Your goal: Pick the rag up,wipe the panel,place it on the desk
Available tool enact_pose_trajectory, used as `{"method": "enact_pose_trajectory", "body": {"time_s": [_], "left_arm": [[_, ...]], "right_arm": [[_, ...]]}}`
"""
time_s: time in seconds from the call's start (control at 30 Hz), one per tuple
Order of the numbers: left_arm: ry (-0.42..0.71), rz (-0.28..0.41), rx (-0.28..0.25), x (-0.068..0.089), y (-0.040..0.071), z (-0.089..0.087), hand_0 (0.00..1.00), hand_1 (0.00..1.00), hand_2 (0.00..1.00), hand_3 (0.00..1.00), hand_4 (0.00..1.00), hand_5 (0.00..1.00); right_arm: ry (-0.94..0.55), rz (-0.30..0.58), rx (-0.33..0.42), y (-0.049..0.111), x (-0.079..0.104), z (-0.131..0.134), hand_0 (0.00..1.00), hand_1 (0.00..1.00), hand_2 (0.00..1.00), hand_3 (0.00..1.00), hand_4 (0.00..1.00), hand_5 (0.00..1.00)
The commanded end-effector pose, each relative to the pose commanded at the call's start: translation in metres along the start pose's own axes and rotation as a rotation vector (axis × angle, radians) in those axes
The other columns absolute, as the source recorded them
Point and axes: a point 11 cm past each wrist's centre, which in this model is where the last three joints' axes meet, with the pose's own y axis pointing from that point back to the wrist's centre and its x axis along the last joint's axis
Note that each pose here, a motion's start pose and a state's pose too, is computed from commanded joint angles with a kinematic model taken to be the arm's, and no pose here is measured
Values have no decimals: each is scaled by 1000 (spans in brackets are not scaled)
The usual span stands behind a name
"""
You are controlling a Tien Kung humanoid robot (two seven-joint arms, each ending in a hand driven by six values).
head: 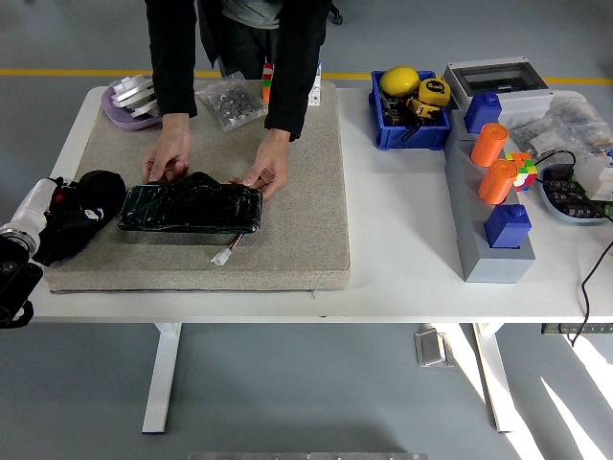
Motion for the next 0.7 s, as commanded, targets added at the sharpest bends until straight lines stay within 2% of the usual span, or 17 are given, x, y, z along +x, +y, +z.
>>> {"method": "enact_pose_trajectory", "body": {"time_s": [0.1, 0.13, 0.3, 0.33, 0.5, 0.53, 0.7], "left_arm": [[3, 9, 3, 1, 0, -1, 421, 681, 790, 631, 769, 129], [3, 16, 2, 2, 1, -2, 312, 519, 721, 604, 659, 107], [-4, 26, 15, 4, 2, -6, 312, 519, 721, 604, 659, 107], [0, 27, 18, 4, 2, -7, 265, 398, 630, 579, 419, 7], [-12, 35, 19, 4, 3, -10, 265, 398, 630, 579, 419, 7], [-14, 37, 18, 4, 3, -11, 237, 249, 573, 541, 209, 2], [-15, 43, 16, 5, 4, -12, 237, 249, 573, 541, 209, 2]], "right_arm": [[0, 1, 1, 0, 0, 0, 656, 637, 667, 564, 941, 465], [-1, 2, 0, 0, 1, 1, 653, 635, 666, 565, 942, 465], [-4, 5, 2, 0, 2, 2, 653, 635, 666, 565, 942, 465], [-4, 7, 3, 0, 2, 2, 656, 634, 667, 564, 941, 465], [-11, 13, 11, 0, 5, 1, 656, 634, 667, 564, 941, 465], [-12, 15, 13, -1, 6, 1, 654, 633, 663, 563, 941, 466], [-16, 20, 19, -1, 8, 1, 654, 633, 663, 563, 941, 466]]}}
